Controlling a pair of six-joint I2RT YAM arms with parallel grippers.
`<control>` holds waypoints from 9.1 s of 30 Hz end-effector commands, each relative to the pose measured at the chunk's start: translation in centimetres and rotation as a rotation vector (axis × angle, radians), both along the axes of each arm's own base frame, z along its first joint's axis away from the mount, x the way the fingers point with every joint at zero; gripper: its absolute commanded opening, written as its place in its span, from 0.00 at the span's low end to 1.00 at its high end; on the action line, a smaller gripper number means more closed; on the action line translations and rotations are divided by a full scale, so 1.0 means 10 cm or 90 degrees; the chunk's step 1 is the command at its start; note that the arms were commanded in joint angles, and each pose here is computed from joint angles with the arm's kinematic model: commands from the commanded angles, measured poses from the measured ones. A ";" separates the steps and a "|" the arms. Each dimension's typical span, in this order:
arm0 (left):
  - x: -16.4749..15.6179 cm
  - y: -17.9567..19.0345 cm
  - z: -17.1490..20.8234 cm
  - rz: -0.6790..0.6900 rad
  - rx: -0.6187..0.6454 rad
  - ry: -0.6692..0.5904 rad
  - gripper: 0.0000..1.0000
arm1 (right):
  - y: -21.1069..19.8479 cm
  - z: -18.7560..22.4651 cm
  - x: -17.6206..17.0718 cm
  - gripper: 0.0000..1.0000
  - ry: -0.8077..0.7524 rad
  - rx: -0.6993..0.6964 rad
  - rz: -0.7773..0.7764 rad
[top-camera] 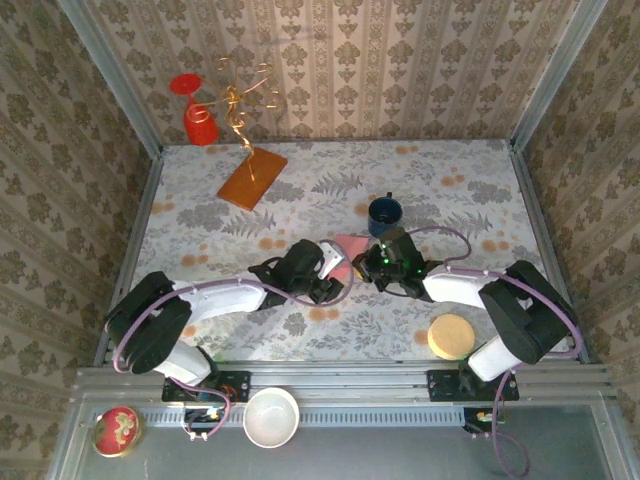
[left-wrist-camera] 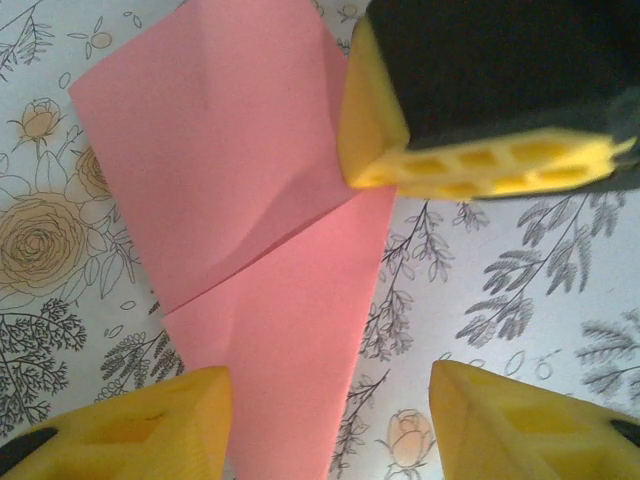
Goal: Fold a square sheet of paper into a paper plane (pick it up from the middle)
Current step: Fold the wing for the fifth time at the center of the table.
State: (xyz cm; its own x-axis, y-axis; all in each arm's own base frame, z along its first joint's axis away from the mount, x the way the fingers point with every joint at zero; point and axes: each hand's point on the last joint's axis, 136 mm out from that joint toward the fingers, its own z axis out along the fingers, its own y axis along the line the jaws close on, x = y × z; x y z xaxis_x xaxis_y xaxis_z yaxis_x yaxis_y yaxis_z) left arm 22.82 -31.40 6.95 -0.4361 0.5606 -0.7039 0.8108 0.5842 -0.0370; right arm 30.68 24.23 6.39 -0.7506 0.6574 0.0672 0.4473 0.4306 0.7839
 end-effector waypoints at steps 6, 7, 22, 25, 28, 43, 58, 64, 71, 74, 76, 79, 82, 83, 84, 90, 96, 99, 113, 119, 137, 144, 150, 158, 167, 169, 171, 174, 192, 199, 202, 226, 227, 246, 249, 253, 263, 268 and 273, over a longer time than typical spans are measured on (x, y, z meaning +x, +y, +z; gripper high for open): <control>-0.01 -0.07 -0.08 -0.083 0.013 -0.090 0.49 | -0.02 0.16 -0.01 0.07 0.017 0.025 -0.004; -0.01 -0.08 -0.10 -0.092 0.016 -0.094 0.49 | -0.01 0.17 0.00 0.07 0.019 0.028 -0.003; 0.09 -0.16 -0.28 -0.107 0.040 -0.142 0.41 | 0.00 0.14 0.00 0.09 0.040 0.046 0.001; 0.10 -0.15 -0.31 -0.102 0.039 -0.142 0.37 | -0.01 0.13 0.00 0.10 0.044 0.045 0.001; 0.09 -0.15 -0.31 -0.100 0.036 -0.139 0.31 | -0.02 0.10 -0.02 0.13 0.052 0.041 0.001; -0.01 -0.19 -0.42 -0.108 0.011 -0.086 0.19 | -0.49 -0.03 -0.10 0.60 0.051 -0.072 -0.007; -0.12 -0.20 -0.55 -0.107 -0.038 0.053 0.15 | -0.91 0.02 -0.18 0.64 0.017 -0.168 -0.031; -0.16 -0.21 -0.55 -0.107 -0.034 0.107 0.15 | -0.94 -0.03 -0.22 0.65 0.006 -0.191 -0.011; -0.14 -0.15 -0.56 -0.057 -0.004 0.181 0.13 | -0.88 -0.04 -0.28 0.66 -0.013 -0.210 0.049; -0.14 -0.16 -0.55 -0.044 -0.006 0.206 0.13 | -0.81 -0.10 -0.33 0.66 -0.014 -0.211 0.075; -0.12 -0.17 -0.55 -0.031 -0.013 0.224 0.12 | -0.73 -0.12 -0.36 0.66 -0.019 -0.208 0.097; -0.09 -0.19 -0.53 -0.010 -0.031 0.259 0.12 | -0.60 -0.14 -0.35 0.68 -0.028 -0.196 0.129; -0.08 -0.24 -0.48 0.003 -0.048 0.292 0.12 | -0.48 -0.21 -0.35 0.68 -0.020 -0.191 0.162; -0.08 -0.25 -0.46 0.006 -0.055 0.304 0.12 | -0.43 -0.21 -0.34 0.68 -0.022 -0.189 0.173; -0.06 -0.25 -0.44 0.015 -0.062 0.314 0.12 | -0.40 -0.21 -0.33 0.68 -0.024 -0.188 0.181; -0.06 -0.29 -0.39 0.031 -0.076 0.352 0.12 | -0.32 -0.21 -0.26 0.66 -0.035 -0.194 0.204; -0.05 -0.30 -0.43 0.053 -0.060 0.385 0.12 | -0.26 -0.21 -0.20 0.65 -0.047 -0.199 0.225; -0.03 -0.30 -0.45 0.063 -0.056 0.397 0.12 | -0.24 -0.23 -0.18 0.65 -0.048 -0.205 0.232; -0.04 -0.35 -0.46 0.069 -0.064 0.456 0.12 | -0.27 -0.38 -0.10 0.58 -0.029 -0.251 0.252; -0.06 -0.34 -0.43 0.069 -0.068 0.456 0.14 | -0.35 -0.50 -0.09 0.56 0.004 -0.284 0.241; -0.07 -0.23 -0.24 0.103 -0.117 0.403 0.27 | -0.50 -0.69 -0.17 0.49 0.069 -0.338 0.229; -0.07 -0.21 -0.22 0.080 -0.095 0.353 0.35 | -0.48 -0.68 -0.16 0.49 0.070 -0.335 0.233; 0.05 -0.22 0.04 0.073 -0.108 0.262 0.38 | -0.46 -0.62 -0.14 0.49 0.057 -0.328 0.232; 0.21 -0.10 -0.06 0.170 -0.125 0.279 0.39 | -0.34 -0.31 -0.03 0.49 -0.038 -0.278 0.223; 0.25 -0.15 -0.14 0.223 -0.136 0.333 0.32 | -0.34 -0.23 0.01 0.49 -0.051 -0.257 0.205; 0.26 -0.08 -0.25 0.246 -0.116 0.346 0.31 | -0.32 -0.23 0.02 0.49 -0.051 -0.244 0.207; 0.27 0.00 -0.36 0.275 -0.108 0.361 0.29 | -0.28 -0.22 0.03 0.49 -0.052 -0.227 0.209; 0.27 0.08 -0.46 0.304 -0.122 0.385 0.28 | -0.23 -0.20 0.04 0.49 -0.057 -0.200 0.214; 0.20 0.27 -0.67 0.367 -0.204 0.492 0.27 | 0.08 -0.31 0.04 0.43 -0.025 -0.110 0.255; 0.18 0.30 -0.72 0.369 -0.191 0.501 0.25 | 0.17 -0.32 0.14 0.33 -0.035 -0.097 0.253; 0.18 0.31 -0.73 0.370 -0.187 0.501 0.24 | 0.19 -0.33 0.20 0.30 -0.041 -0.096 0.250; 0.18 0.11 0.11 0.251 -0.125 0.245 0.31 | 0.01 0.03 0.17 0.00 -0.086 -0.130 0.096; 0.16 0.08 0.14 0.240 -0.121 0.227 0.32 | -0.03 0.06 0.16 0.00 -0.086 -0.129 0.078; -0.05 -0.38 0.09 0.000 -0.031 -0.026 0.43 | -0.22 0.11 -0.02 0.01 0.008 -0.083 -0.034; -0.06 -0.39 0.06 -0.021 -0.021 -0.051 0.43 | -0.20 0.10 -0.03 0.01 0.018 -0.075 -0.033; -0.06 -0.40 -0.01 -0.044 -0.002 -0.067 0.42 | -0.18 0.09 -0.04 0.02 0.027 -0.069 -0.027; -0.07 -0.41 -0.15 -0.049 0.006 -0.058 0.36 | -0.17 0.02 -0.08 0.04 0.049 -0.065 -0.020; -0.09 -0.36 -0.23 -0.044 0.012 -0.055 0.29 | -0.22 0.00 -0.09 0.05 0.055 -0.064 -0.025; -0.09 -0.34 -0.24 -0.041 0.009 -0.059 0.23 | -0.25 0.00 -0.10 0.05 0.059 -0.064 -0.030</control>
State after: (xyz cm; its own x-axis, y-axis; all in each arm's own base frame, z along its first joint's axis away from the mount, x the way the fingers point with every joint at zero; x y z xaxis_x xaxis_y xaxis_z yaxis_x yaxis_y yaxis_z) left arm 22.00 -34.91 4.91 -0.3466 0.5897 -0.7295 0.8455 0.5332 0.0293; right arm 30.33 22.11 6.90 -0.7225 0.6905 0.0339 0.5025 0.4908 0.7117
